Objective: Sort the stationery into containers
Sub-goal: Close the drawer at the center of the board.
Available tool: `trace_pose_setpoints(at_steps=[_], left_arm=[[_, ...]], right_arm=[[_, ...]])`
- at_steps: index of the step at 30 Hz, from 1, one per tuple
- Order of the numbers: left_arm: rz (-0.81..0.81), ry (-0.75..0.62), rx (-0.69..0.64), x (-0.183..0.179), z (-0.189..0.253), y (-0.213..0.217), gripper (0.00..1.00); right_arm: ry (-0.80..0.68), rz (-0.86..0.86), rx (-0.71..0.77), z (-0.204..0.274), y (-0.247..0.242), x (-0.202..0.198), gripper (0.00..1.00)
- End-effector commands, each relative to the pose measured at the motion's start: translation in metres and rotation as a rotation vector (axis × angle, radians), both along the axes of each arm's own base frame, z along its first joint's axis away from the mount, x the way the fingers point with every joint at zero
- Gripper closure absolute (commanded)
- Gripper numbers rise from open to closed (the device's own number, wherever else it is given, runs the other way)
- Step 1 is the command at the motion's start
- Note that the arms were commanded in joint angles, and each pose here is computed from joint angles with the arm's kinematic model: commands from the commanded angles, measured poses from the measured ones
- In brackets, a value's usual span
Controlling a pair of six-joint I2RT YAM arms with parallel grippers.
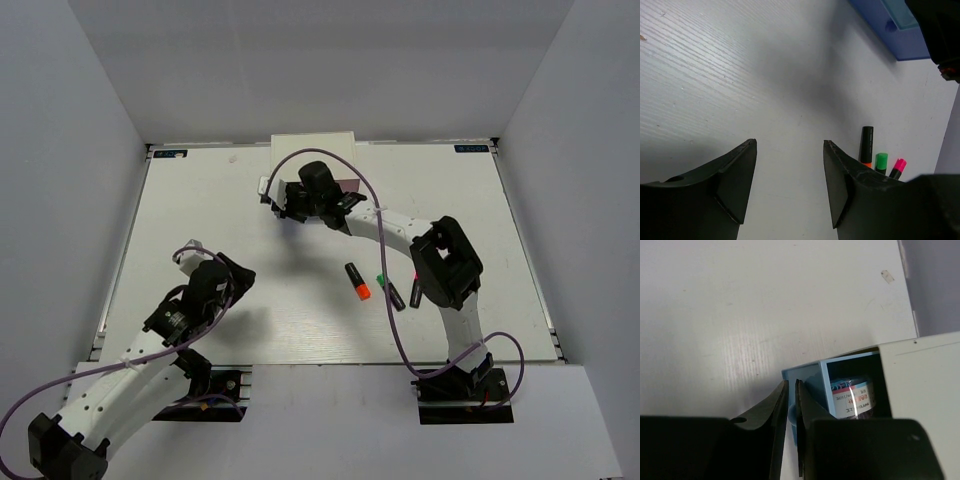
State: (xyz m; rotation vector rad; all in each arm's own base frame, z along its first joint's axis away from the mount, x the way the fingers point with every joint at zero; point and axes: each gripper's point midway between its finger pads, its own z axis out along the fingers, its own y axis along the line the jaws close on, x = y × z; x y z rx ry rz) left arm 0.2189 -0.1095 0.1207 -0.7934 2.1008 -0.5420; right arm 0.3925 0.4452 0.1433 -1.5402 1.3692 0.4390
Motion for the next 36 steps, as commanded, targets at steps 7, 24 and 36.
trace_pose_setpoints(at_steps=[7, 24, 36], left_arm=[[-0.014, -0.015, -0.021, 0.005, 0.004, -0.008, 0.34], [-0.056, -0.029, -0.041, 0.010, 0.005, -0.019, 0.26], [-0.179, -0.238, -0.140, 0.047, 0.032, -0.061, 0.18]], right_arm=[[-0.115, -0.070, 0.058, 0.034, 0.006, 0.039, 0.83], [-0.162, -0.198, 0.006, 0.025, -0.006, 0.076, 0.85], [-0.082, -0.021, 0.229, 0.066, -0.051, -0.031, 0.15]])
